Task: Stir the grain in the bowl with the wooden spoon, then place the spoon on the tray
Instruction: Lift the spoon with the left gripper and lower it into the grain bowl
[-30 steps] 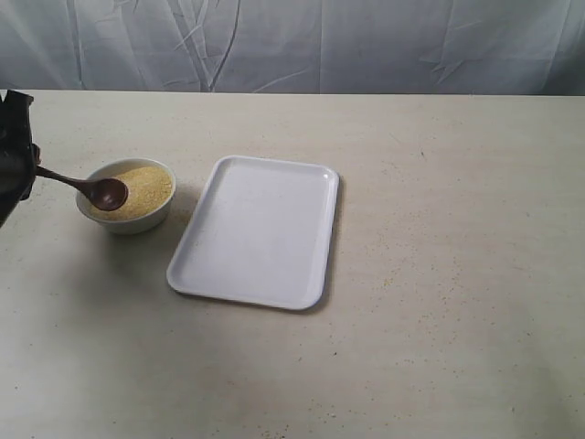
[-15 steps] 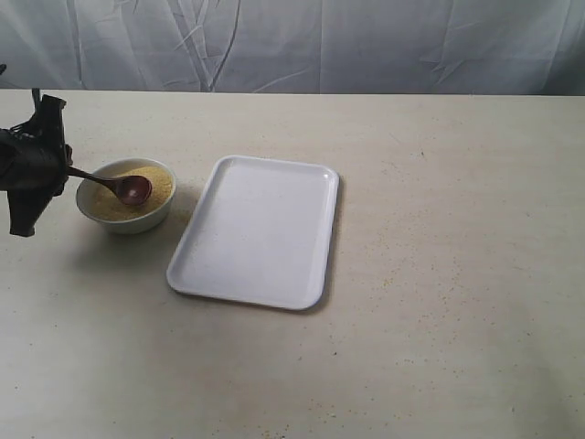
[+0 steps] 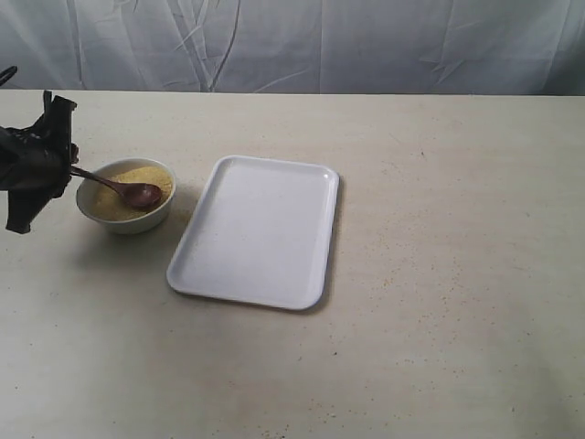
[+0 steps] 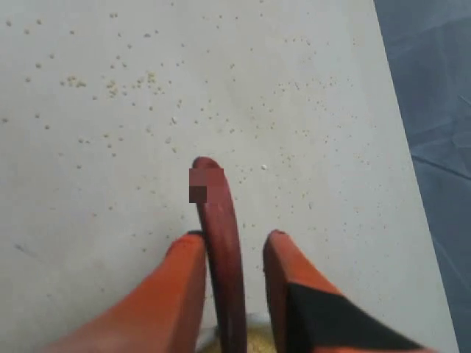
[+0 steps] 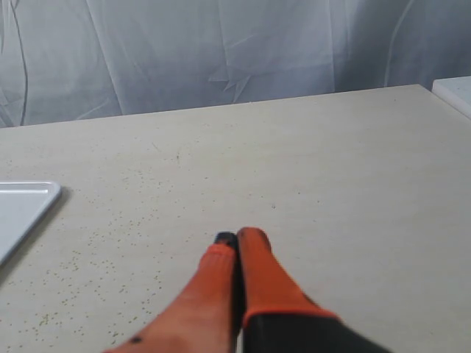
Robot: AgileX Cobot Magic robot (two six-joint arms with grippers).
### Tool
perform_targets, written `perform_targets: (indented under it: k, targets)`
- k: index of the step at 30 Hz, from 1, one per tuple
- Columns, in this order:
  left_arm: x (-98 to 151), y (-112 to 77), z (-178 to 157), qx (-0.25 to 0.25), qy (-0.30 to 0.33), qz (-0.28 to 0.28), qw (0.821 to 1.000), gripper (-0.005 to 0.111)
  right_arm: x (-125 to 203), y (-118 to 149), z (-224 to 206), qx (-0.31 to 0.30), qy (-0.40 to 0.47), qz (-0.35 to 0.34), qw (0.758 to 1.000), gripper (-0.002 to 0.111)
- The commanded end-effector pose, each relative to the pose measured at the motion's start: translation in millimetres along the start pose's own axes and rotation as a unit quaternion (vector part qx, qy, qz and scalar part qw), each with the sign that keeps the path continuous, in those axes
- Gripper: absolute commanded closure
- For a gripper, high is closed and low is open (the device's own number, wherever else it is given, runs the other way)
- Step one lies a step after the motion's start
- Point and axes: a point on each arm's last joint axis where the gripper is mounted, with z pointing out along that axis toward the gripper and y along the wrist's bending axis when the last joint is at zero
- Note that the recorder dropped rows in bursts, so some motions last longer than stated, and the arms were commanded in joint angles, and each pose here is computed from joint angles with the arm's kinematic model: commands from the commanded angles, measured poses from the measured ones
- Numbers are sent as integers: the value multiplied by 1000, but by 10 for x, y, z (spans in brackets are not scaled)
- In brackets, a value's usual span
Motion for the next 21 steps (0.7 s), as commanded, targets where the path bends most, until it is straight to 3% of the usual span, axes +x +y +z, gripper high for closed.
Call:
perform_targets:
  k: [1,10,17,21]
  targets:
    - [13,-22,-3,4,7,16,1000,68,-4,2,-2,-2,-6,0,1000,108]
    - [-33,-49,-63,12,34,92,995,54,-4,2,-2,-2,-6,0,1000,108]
    - [-439,57,-263,-29,75,120,990,51,-4,2,-2,-2,-6,0,1000,108]
    - [-688,91,-483,-45,77,170,981,51,-4,2,-2,-2,-6,0,1000,108]
